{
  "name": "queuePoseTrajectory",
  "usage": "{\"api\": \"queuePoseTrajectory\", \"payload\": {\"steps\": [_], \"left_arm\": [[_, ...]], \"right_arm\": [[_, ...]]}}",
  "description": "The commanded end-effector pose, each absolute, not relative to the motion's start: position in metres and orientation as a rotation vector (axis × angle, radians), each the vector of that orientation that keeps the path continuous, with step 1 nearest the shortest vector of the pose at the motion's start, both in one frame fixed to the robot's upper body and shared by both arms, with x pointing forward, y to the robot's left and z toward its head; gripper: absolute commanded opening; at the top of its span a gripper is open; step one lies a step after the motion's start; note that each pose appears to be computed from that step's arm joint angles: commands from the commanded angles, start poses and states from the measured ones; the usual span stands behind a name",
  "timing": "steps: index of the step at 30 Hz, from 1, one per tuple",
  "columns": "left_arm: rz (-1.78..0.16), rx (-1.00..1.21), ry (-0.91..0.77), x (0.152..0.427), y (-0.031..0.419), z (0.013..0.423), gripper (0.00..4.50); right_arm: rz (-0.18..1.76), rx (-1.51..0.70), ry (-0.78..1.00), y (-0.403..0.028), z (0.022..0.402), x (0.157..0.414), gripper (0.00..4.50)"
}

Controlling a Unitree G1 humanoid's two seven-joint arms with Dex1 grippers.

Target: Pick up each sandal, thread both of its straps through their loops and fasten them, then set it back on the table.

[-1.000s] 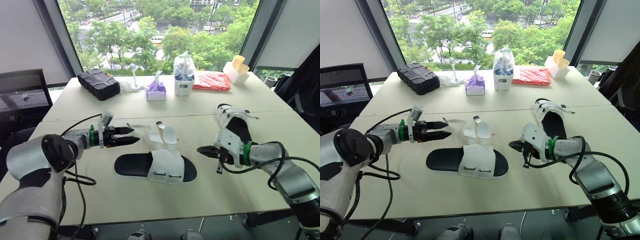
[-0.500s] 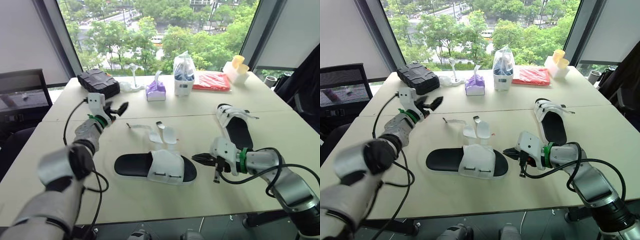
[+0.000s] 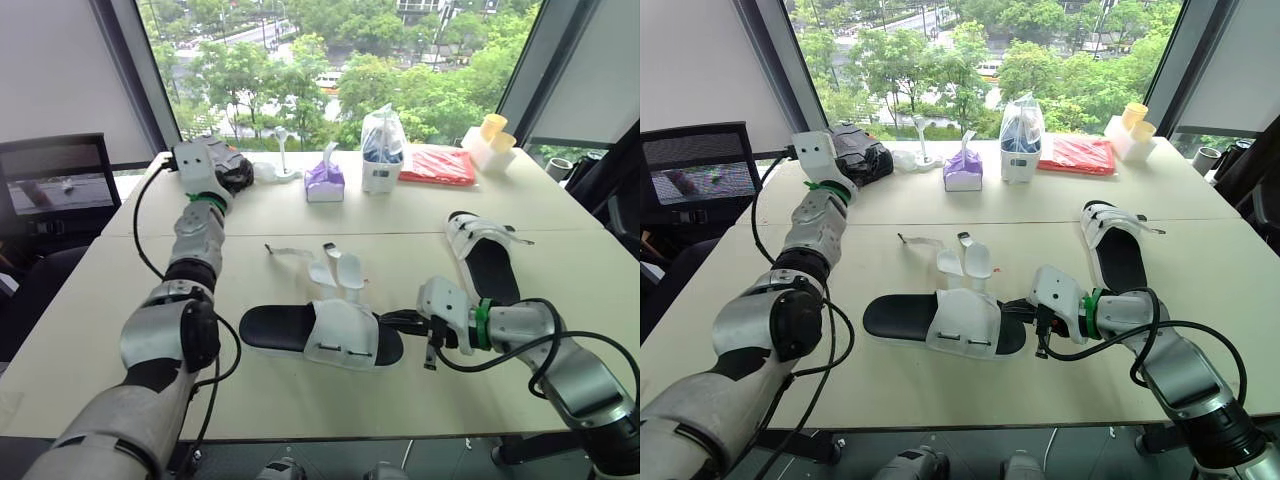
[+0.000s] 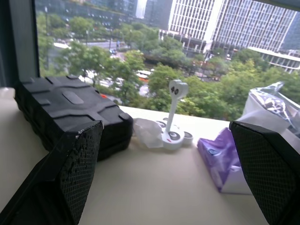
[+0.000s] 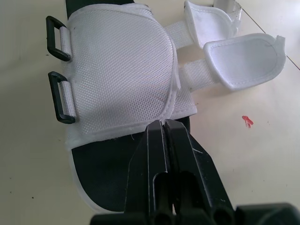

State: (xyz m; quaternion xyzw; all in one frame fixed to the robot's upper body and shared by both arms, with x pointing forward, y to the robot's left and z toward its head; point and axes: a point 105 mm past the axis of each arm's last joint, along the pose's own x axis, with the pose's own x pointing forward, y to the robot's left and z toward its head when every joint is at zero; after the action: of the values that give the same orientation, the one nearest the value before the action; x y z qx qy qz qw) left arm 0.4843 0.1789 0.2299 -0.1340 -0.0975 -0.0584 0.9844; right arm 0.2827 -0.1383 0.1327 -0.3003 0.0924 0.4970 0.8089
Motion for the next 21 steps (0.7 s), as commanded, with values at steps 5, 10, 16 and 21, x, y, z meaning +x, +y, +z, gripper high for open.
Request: {"api": "queuePoseTrajectory", "payload": {"steps": [5,10,16,21], "left_arm": [[-0.669,-0.294,-0.032,0.462,0.114,0.209,4.50],[-0.810,-0.326,0.094,0.434,0.112,0.185,4.50],[-0.826,-0.562,0.212,0.413,0.127,0.179,4.50],[-0.826,-0.739,0.320,0.401,0.134,0.170,4.50]], "right_arm": [[1.103,-0.733,0.227,-0.134,0.112,0.274,0.03],[1.140,-0.753,0.237,-0.129,0.101,0.271,0.03],[1.182,-0.742,0.217,-0.120,0.096,0.270,0.03],[1.190,-0.746,0.196,-0.113,0.093,0.274,0.03]]}}
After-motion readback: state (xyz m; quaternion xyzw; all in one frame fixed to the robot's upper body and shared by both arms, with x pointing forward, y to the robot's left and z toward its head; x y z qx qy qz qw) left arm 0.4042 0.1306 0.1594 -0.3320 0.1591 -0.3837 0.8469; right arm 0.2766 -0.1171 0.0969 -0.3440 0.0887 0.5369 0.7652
